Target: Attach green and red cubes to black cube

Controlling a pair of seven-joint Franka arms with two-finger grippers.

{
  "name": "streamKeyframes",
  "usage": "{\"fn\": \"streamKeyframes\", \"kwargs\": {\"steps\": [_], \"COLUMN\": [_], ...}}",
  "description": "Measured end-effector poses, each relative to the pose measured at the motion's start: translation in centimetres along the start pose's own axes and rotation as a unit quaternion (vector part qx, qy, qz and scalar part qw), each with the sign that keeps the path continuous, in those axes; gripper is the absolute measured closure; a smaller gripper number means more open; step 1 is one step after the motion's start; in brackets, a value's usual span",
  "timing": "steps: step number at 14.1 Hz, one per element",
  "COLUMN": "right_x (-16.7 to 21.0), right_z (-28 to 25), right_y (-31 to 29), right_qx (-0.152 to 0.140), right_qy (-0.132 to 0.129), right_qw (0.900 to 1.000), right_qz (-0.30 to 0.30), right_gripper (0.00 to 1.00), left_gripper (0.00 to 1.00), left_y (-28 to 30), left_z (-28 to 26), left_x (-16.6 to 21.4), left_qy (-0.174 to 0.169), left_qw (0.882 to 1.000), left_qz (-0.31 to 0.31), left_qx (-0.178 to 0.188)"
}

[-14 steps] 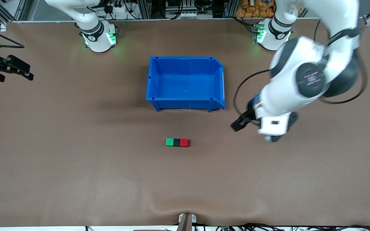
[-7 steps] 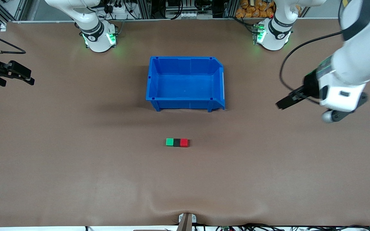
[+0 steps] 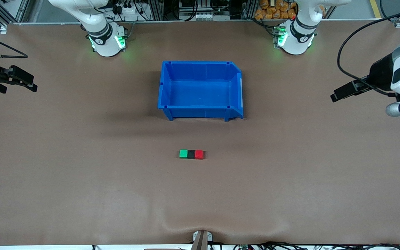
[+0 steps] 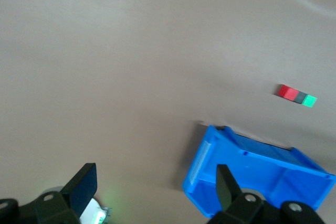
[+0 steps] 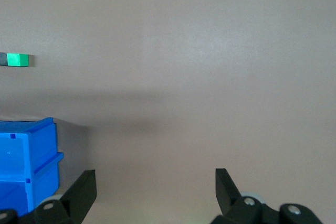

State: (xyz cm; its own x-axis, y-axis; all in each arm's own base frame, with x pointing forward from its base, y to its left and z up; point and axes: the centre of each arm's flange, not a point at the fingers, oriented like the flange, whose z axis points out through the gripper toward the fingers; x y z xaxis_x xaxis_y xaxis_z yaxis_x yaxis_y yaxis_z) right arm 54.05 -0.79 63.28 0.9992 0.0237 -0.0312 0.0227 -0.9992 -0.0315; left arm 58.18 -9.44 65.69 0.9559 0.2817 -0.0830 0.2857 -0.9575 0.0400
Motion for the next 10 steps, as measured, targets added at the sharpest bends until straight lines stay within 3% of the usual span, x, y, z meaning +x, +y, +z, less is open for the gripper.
{"fn": "streamKeyframes", "kwargs": {"steps": [4, 10], "right_x": [0.0, 0.0], "right_z": [0.0, 0.0], "right_y": [0.0, 0.0], "right_qx": [0.000, 0.000], "right_qy": [0.000, 0.000], "right_qw": [1.000, 1.000], "right_qz": [0.000, 0.000], "right_gripper": [0.00, 0.00], "left_gripper": [0.00, 0.00], "left_y": [-4.6, -8.1], "left_z": [-0.3, 0.3], "left_x": [-1.6, -7.3], "left_qy": [-0.004, 0.026], "left_qw": [0.999, 0.996], "left_qz": [0.029, 0.078], "left_qx": [0.016, 0.030]}}
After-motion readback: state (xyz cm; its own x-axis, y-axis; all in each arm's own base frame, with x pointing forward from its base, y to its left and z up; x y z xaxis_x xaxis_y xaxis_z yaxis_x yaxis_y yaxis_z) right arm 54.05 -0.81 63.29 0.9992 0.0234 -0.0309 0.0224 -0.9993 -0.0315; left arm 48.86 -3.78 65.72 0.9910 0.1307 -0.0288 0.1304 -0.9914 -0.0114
